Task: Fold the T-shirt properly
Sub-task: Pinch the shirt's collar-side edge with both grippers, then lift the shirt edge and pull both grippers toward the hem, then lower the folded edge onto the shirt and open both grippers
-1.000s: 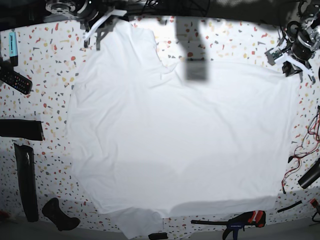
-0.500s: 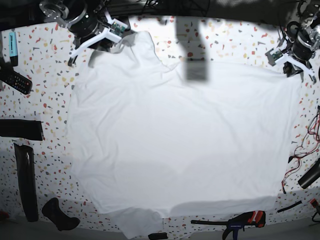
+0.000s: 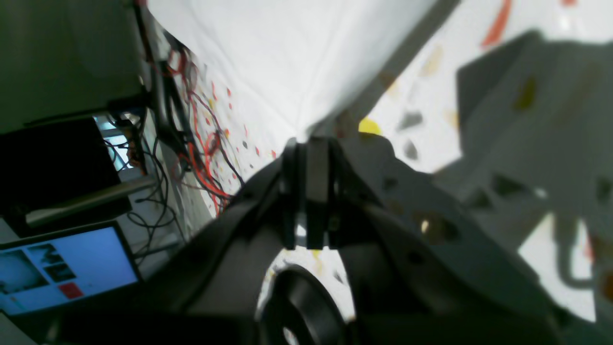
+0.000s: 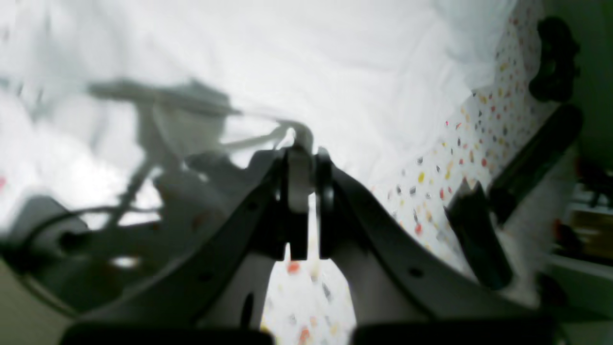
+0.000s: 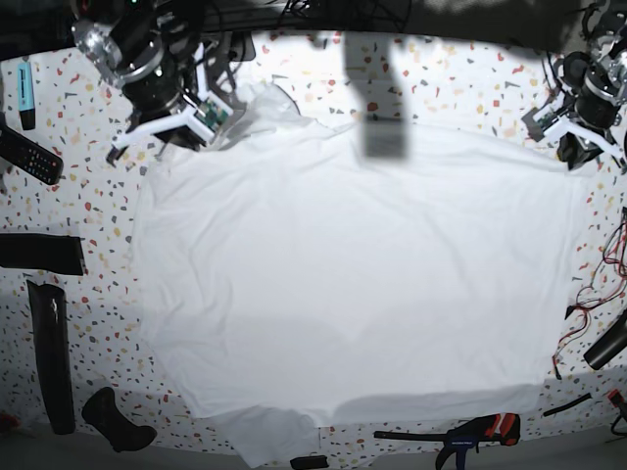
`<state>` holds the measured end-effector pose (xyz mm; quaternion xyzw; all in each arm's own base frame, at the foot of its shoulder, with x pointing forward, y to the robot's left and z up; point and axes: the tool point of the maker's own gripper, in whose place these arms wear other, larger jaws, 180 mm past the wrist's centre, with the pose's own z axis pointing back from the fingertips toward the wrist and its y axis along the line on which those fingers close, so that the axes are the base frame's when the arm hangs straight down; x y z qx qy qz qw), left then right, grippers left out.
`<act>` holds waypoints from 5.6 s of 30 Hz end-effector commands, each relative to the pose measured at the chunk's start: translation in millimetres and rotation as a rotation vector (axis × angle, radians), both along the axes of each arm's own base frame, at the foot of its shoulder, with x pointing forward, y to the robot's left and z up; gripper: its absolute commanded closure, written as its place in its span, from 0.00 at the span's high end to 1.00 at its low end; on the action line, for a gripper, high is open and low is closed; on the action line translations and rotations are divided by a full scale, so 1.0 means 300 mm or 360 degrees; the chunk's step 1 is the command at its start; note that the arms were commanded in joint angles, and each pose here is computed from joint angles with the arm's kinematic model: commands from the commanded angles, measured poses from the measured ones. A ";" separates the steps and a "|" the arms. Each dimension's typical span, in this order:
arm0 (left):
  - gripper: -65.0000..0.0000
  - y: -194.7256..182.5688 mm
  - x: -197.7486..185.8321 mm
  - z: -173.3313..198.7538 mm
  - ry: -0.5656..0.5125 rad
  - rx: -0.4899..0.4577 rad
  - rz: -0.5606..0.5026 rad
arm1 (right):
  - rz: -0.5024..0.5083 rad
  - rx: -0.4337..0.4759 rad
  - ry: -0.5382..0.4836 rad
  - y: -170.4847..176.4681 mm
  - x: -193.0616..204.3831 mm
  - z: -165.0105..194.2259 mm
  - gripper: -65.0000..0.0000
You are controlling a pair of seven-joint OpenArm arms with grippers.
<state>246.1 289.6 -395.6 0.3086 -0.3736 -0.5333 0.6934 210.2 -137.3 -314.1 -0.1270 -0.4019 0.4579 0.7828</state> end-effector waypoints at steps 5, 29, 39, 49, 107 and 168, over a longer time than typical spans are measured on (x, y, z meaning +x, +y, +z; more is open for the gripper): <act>0.00 0.017 0.106 0.095 -0.0162 -0.0106 0.0066 | -0.0024 0.0168 -0.0164 0.052 0.105 0.101 0.00; 0.00 -0.080 0.290 0.197 -0.0291 -0.0604 0.0160 | -0.0257 0.0583 -0.0389 0.153 0.520 0.185 0.00; 0.00 -0.112 0.362 0.229 -0.0356 -0.0746 0.0203 | -0.0413 0.0586 -0.0267 0.113 0.726 0.087 0.00; 0.00 -0.008 0.492 0.141 -0.0342 -0.0820 0.0461 | -0.0515 0.0543 -0.0230 0.061 0.875 0.083 0.00; 0.00 0.124 0.637 0.073 -0.0368 -0.0681 0.0758 | -0.0660 0.0412 -0.0310 -0.027 1.203 0.193 0.49; 0.32 -0.039 0.779 0.169 -0.0136 -0.1819 0.0851 | -0.0946 0.0786 0.0152 -0.088 0.915 -0.262 0.49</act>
